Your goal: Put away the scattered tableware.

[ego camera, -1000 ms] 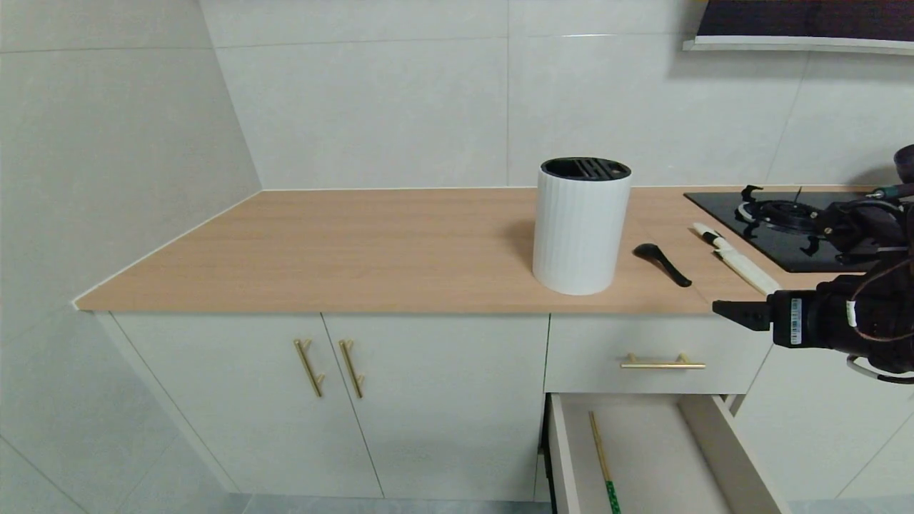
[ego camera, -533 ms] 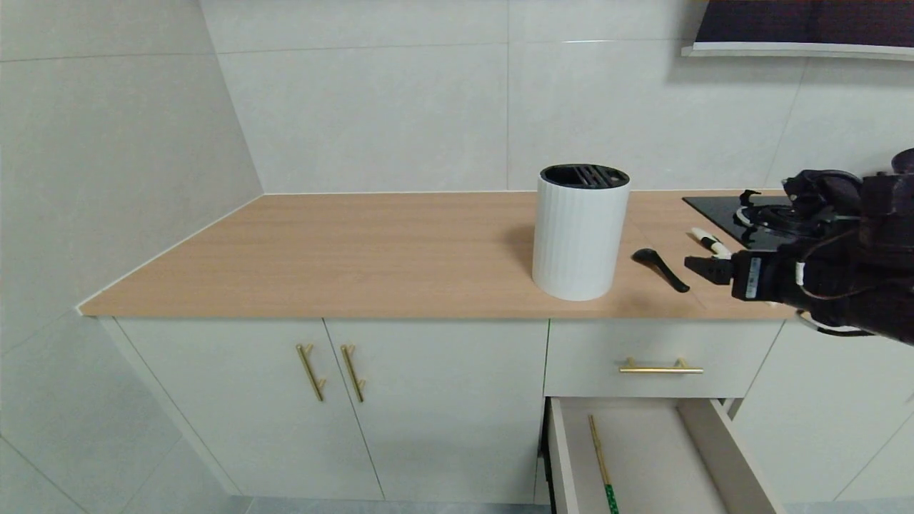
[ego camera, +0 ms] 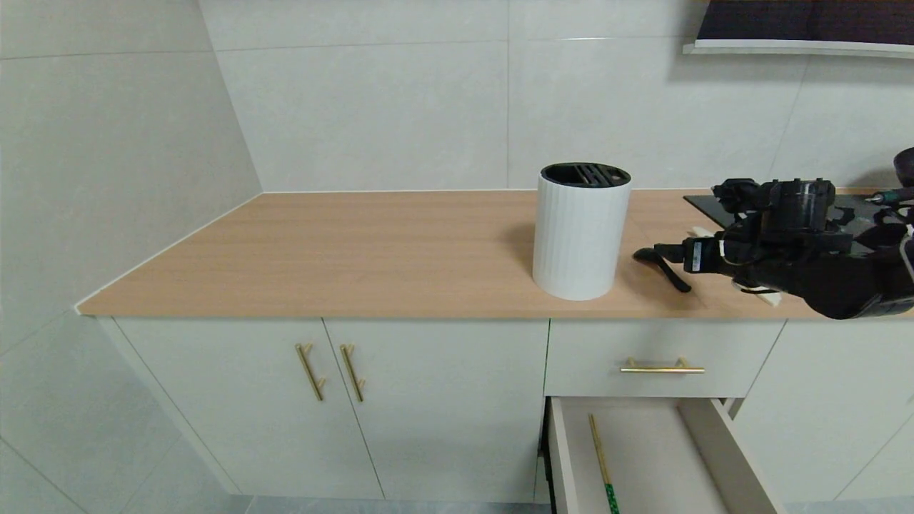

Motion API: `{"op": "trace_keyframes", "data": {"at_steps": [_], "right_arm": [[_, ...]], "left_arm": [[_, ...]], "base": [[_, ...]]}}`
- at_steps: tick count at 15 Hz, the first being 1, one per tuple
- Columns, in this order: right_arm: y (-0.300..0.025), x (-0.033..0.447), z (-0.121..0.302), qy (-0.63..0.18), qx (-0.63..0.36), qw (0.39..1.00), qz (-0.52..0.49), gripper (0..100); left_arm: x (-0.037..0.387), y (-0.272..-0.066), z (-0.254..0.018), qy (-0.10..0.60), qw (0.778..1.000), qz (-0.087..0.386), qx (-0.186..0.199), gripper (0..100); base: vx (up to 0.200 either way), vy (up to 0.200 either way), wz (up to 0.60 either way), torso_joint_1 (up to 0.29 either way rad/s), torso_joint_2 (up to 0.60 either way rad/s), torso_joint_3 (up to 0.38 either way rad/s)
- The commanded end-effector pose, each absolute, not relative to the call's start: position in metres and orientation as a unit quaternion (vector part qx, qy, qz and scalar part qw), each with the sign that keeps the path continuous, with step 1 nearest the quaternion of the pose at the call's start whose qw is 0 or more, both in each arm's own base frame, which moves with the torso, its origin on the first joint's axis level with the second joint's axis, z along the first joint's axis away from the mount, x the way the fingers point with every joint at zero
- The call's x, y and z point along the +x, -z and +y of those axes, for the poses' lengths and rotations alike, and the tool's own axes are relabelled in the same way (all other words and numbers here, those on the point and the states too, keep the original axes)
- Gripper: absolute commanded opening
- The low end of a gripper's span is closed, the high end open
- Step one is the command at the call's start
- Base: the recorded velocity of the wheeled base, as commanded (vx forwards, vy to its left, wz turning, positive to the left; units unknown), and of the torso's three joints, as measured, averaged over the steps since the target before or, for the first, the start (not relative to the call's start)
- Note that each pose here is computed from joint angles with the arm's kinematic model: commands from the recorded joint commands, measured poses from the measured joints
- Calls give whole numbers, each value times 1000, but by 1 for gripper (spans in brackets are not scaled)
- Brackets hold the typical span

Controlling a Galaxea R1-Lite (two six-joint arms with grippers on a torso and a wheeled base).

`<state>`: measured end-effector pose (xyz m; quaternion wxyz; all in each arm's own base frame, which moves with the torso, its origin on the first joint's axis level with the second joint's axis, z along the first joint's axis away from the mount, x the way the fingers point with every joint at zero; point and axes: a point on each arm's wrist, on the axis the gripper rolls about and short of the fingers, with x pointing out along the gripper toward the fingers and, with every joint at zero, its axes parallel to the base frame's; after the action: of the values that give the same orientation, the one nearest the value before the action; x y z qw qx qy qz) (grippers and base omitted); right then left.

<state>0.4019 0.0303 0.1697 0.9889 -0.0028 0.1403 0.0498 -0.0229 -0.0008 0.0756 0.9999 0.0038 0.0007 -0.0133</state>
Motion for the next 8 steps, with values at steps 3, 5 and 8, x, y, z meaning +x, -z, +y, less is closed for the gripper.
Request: {"op": "trace_keyframes", "data": {"at_steps": [3, 5, 8], "right_arm": [[-125, 425, 22, -57, -17, 981, 184, 100], [-120, 429, 22, -58, -19, 980, 189, 100], [-111, 435, 23, -58, -21, 979, 196, 100]], "left_arm": [[-23, -76, -1, 13, 1000, 1, 4, 100], [-23, -76, -1, 13, 1000, 1, 4, 100], [-23, -76, -1, 13, 1000, 1, 4, 100]], "base": [[0, 0, 0, 0, 0, 0], [0, 0, 0, 0, 0, 0], [0, 0, 0, 0, 0, 0]]}}
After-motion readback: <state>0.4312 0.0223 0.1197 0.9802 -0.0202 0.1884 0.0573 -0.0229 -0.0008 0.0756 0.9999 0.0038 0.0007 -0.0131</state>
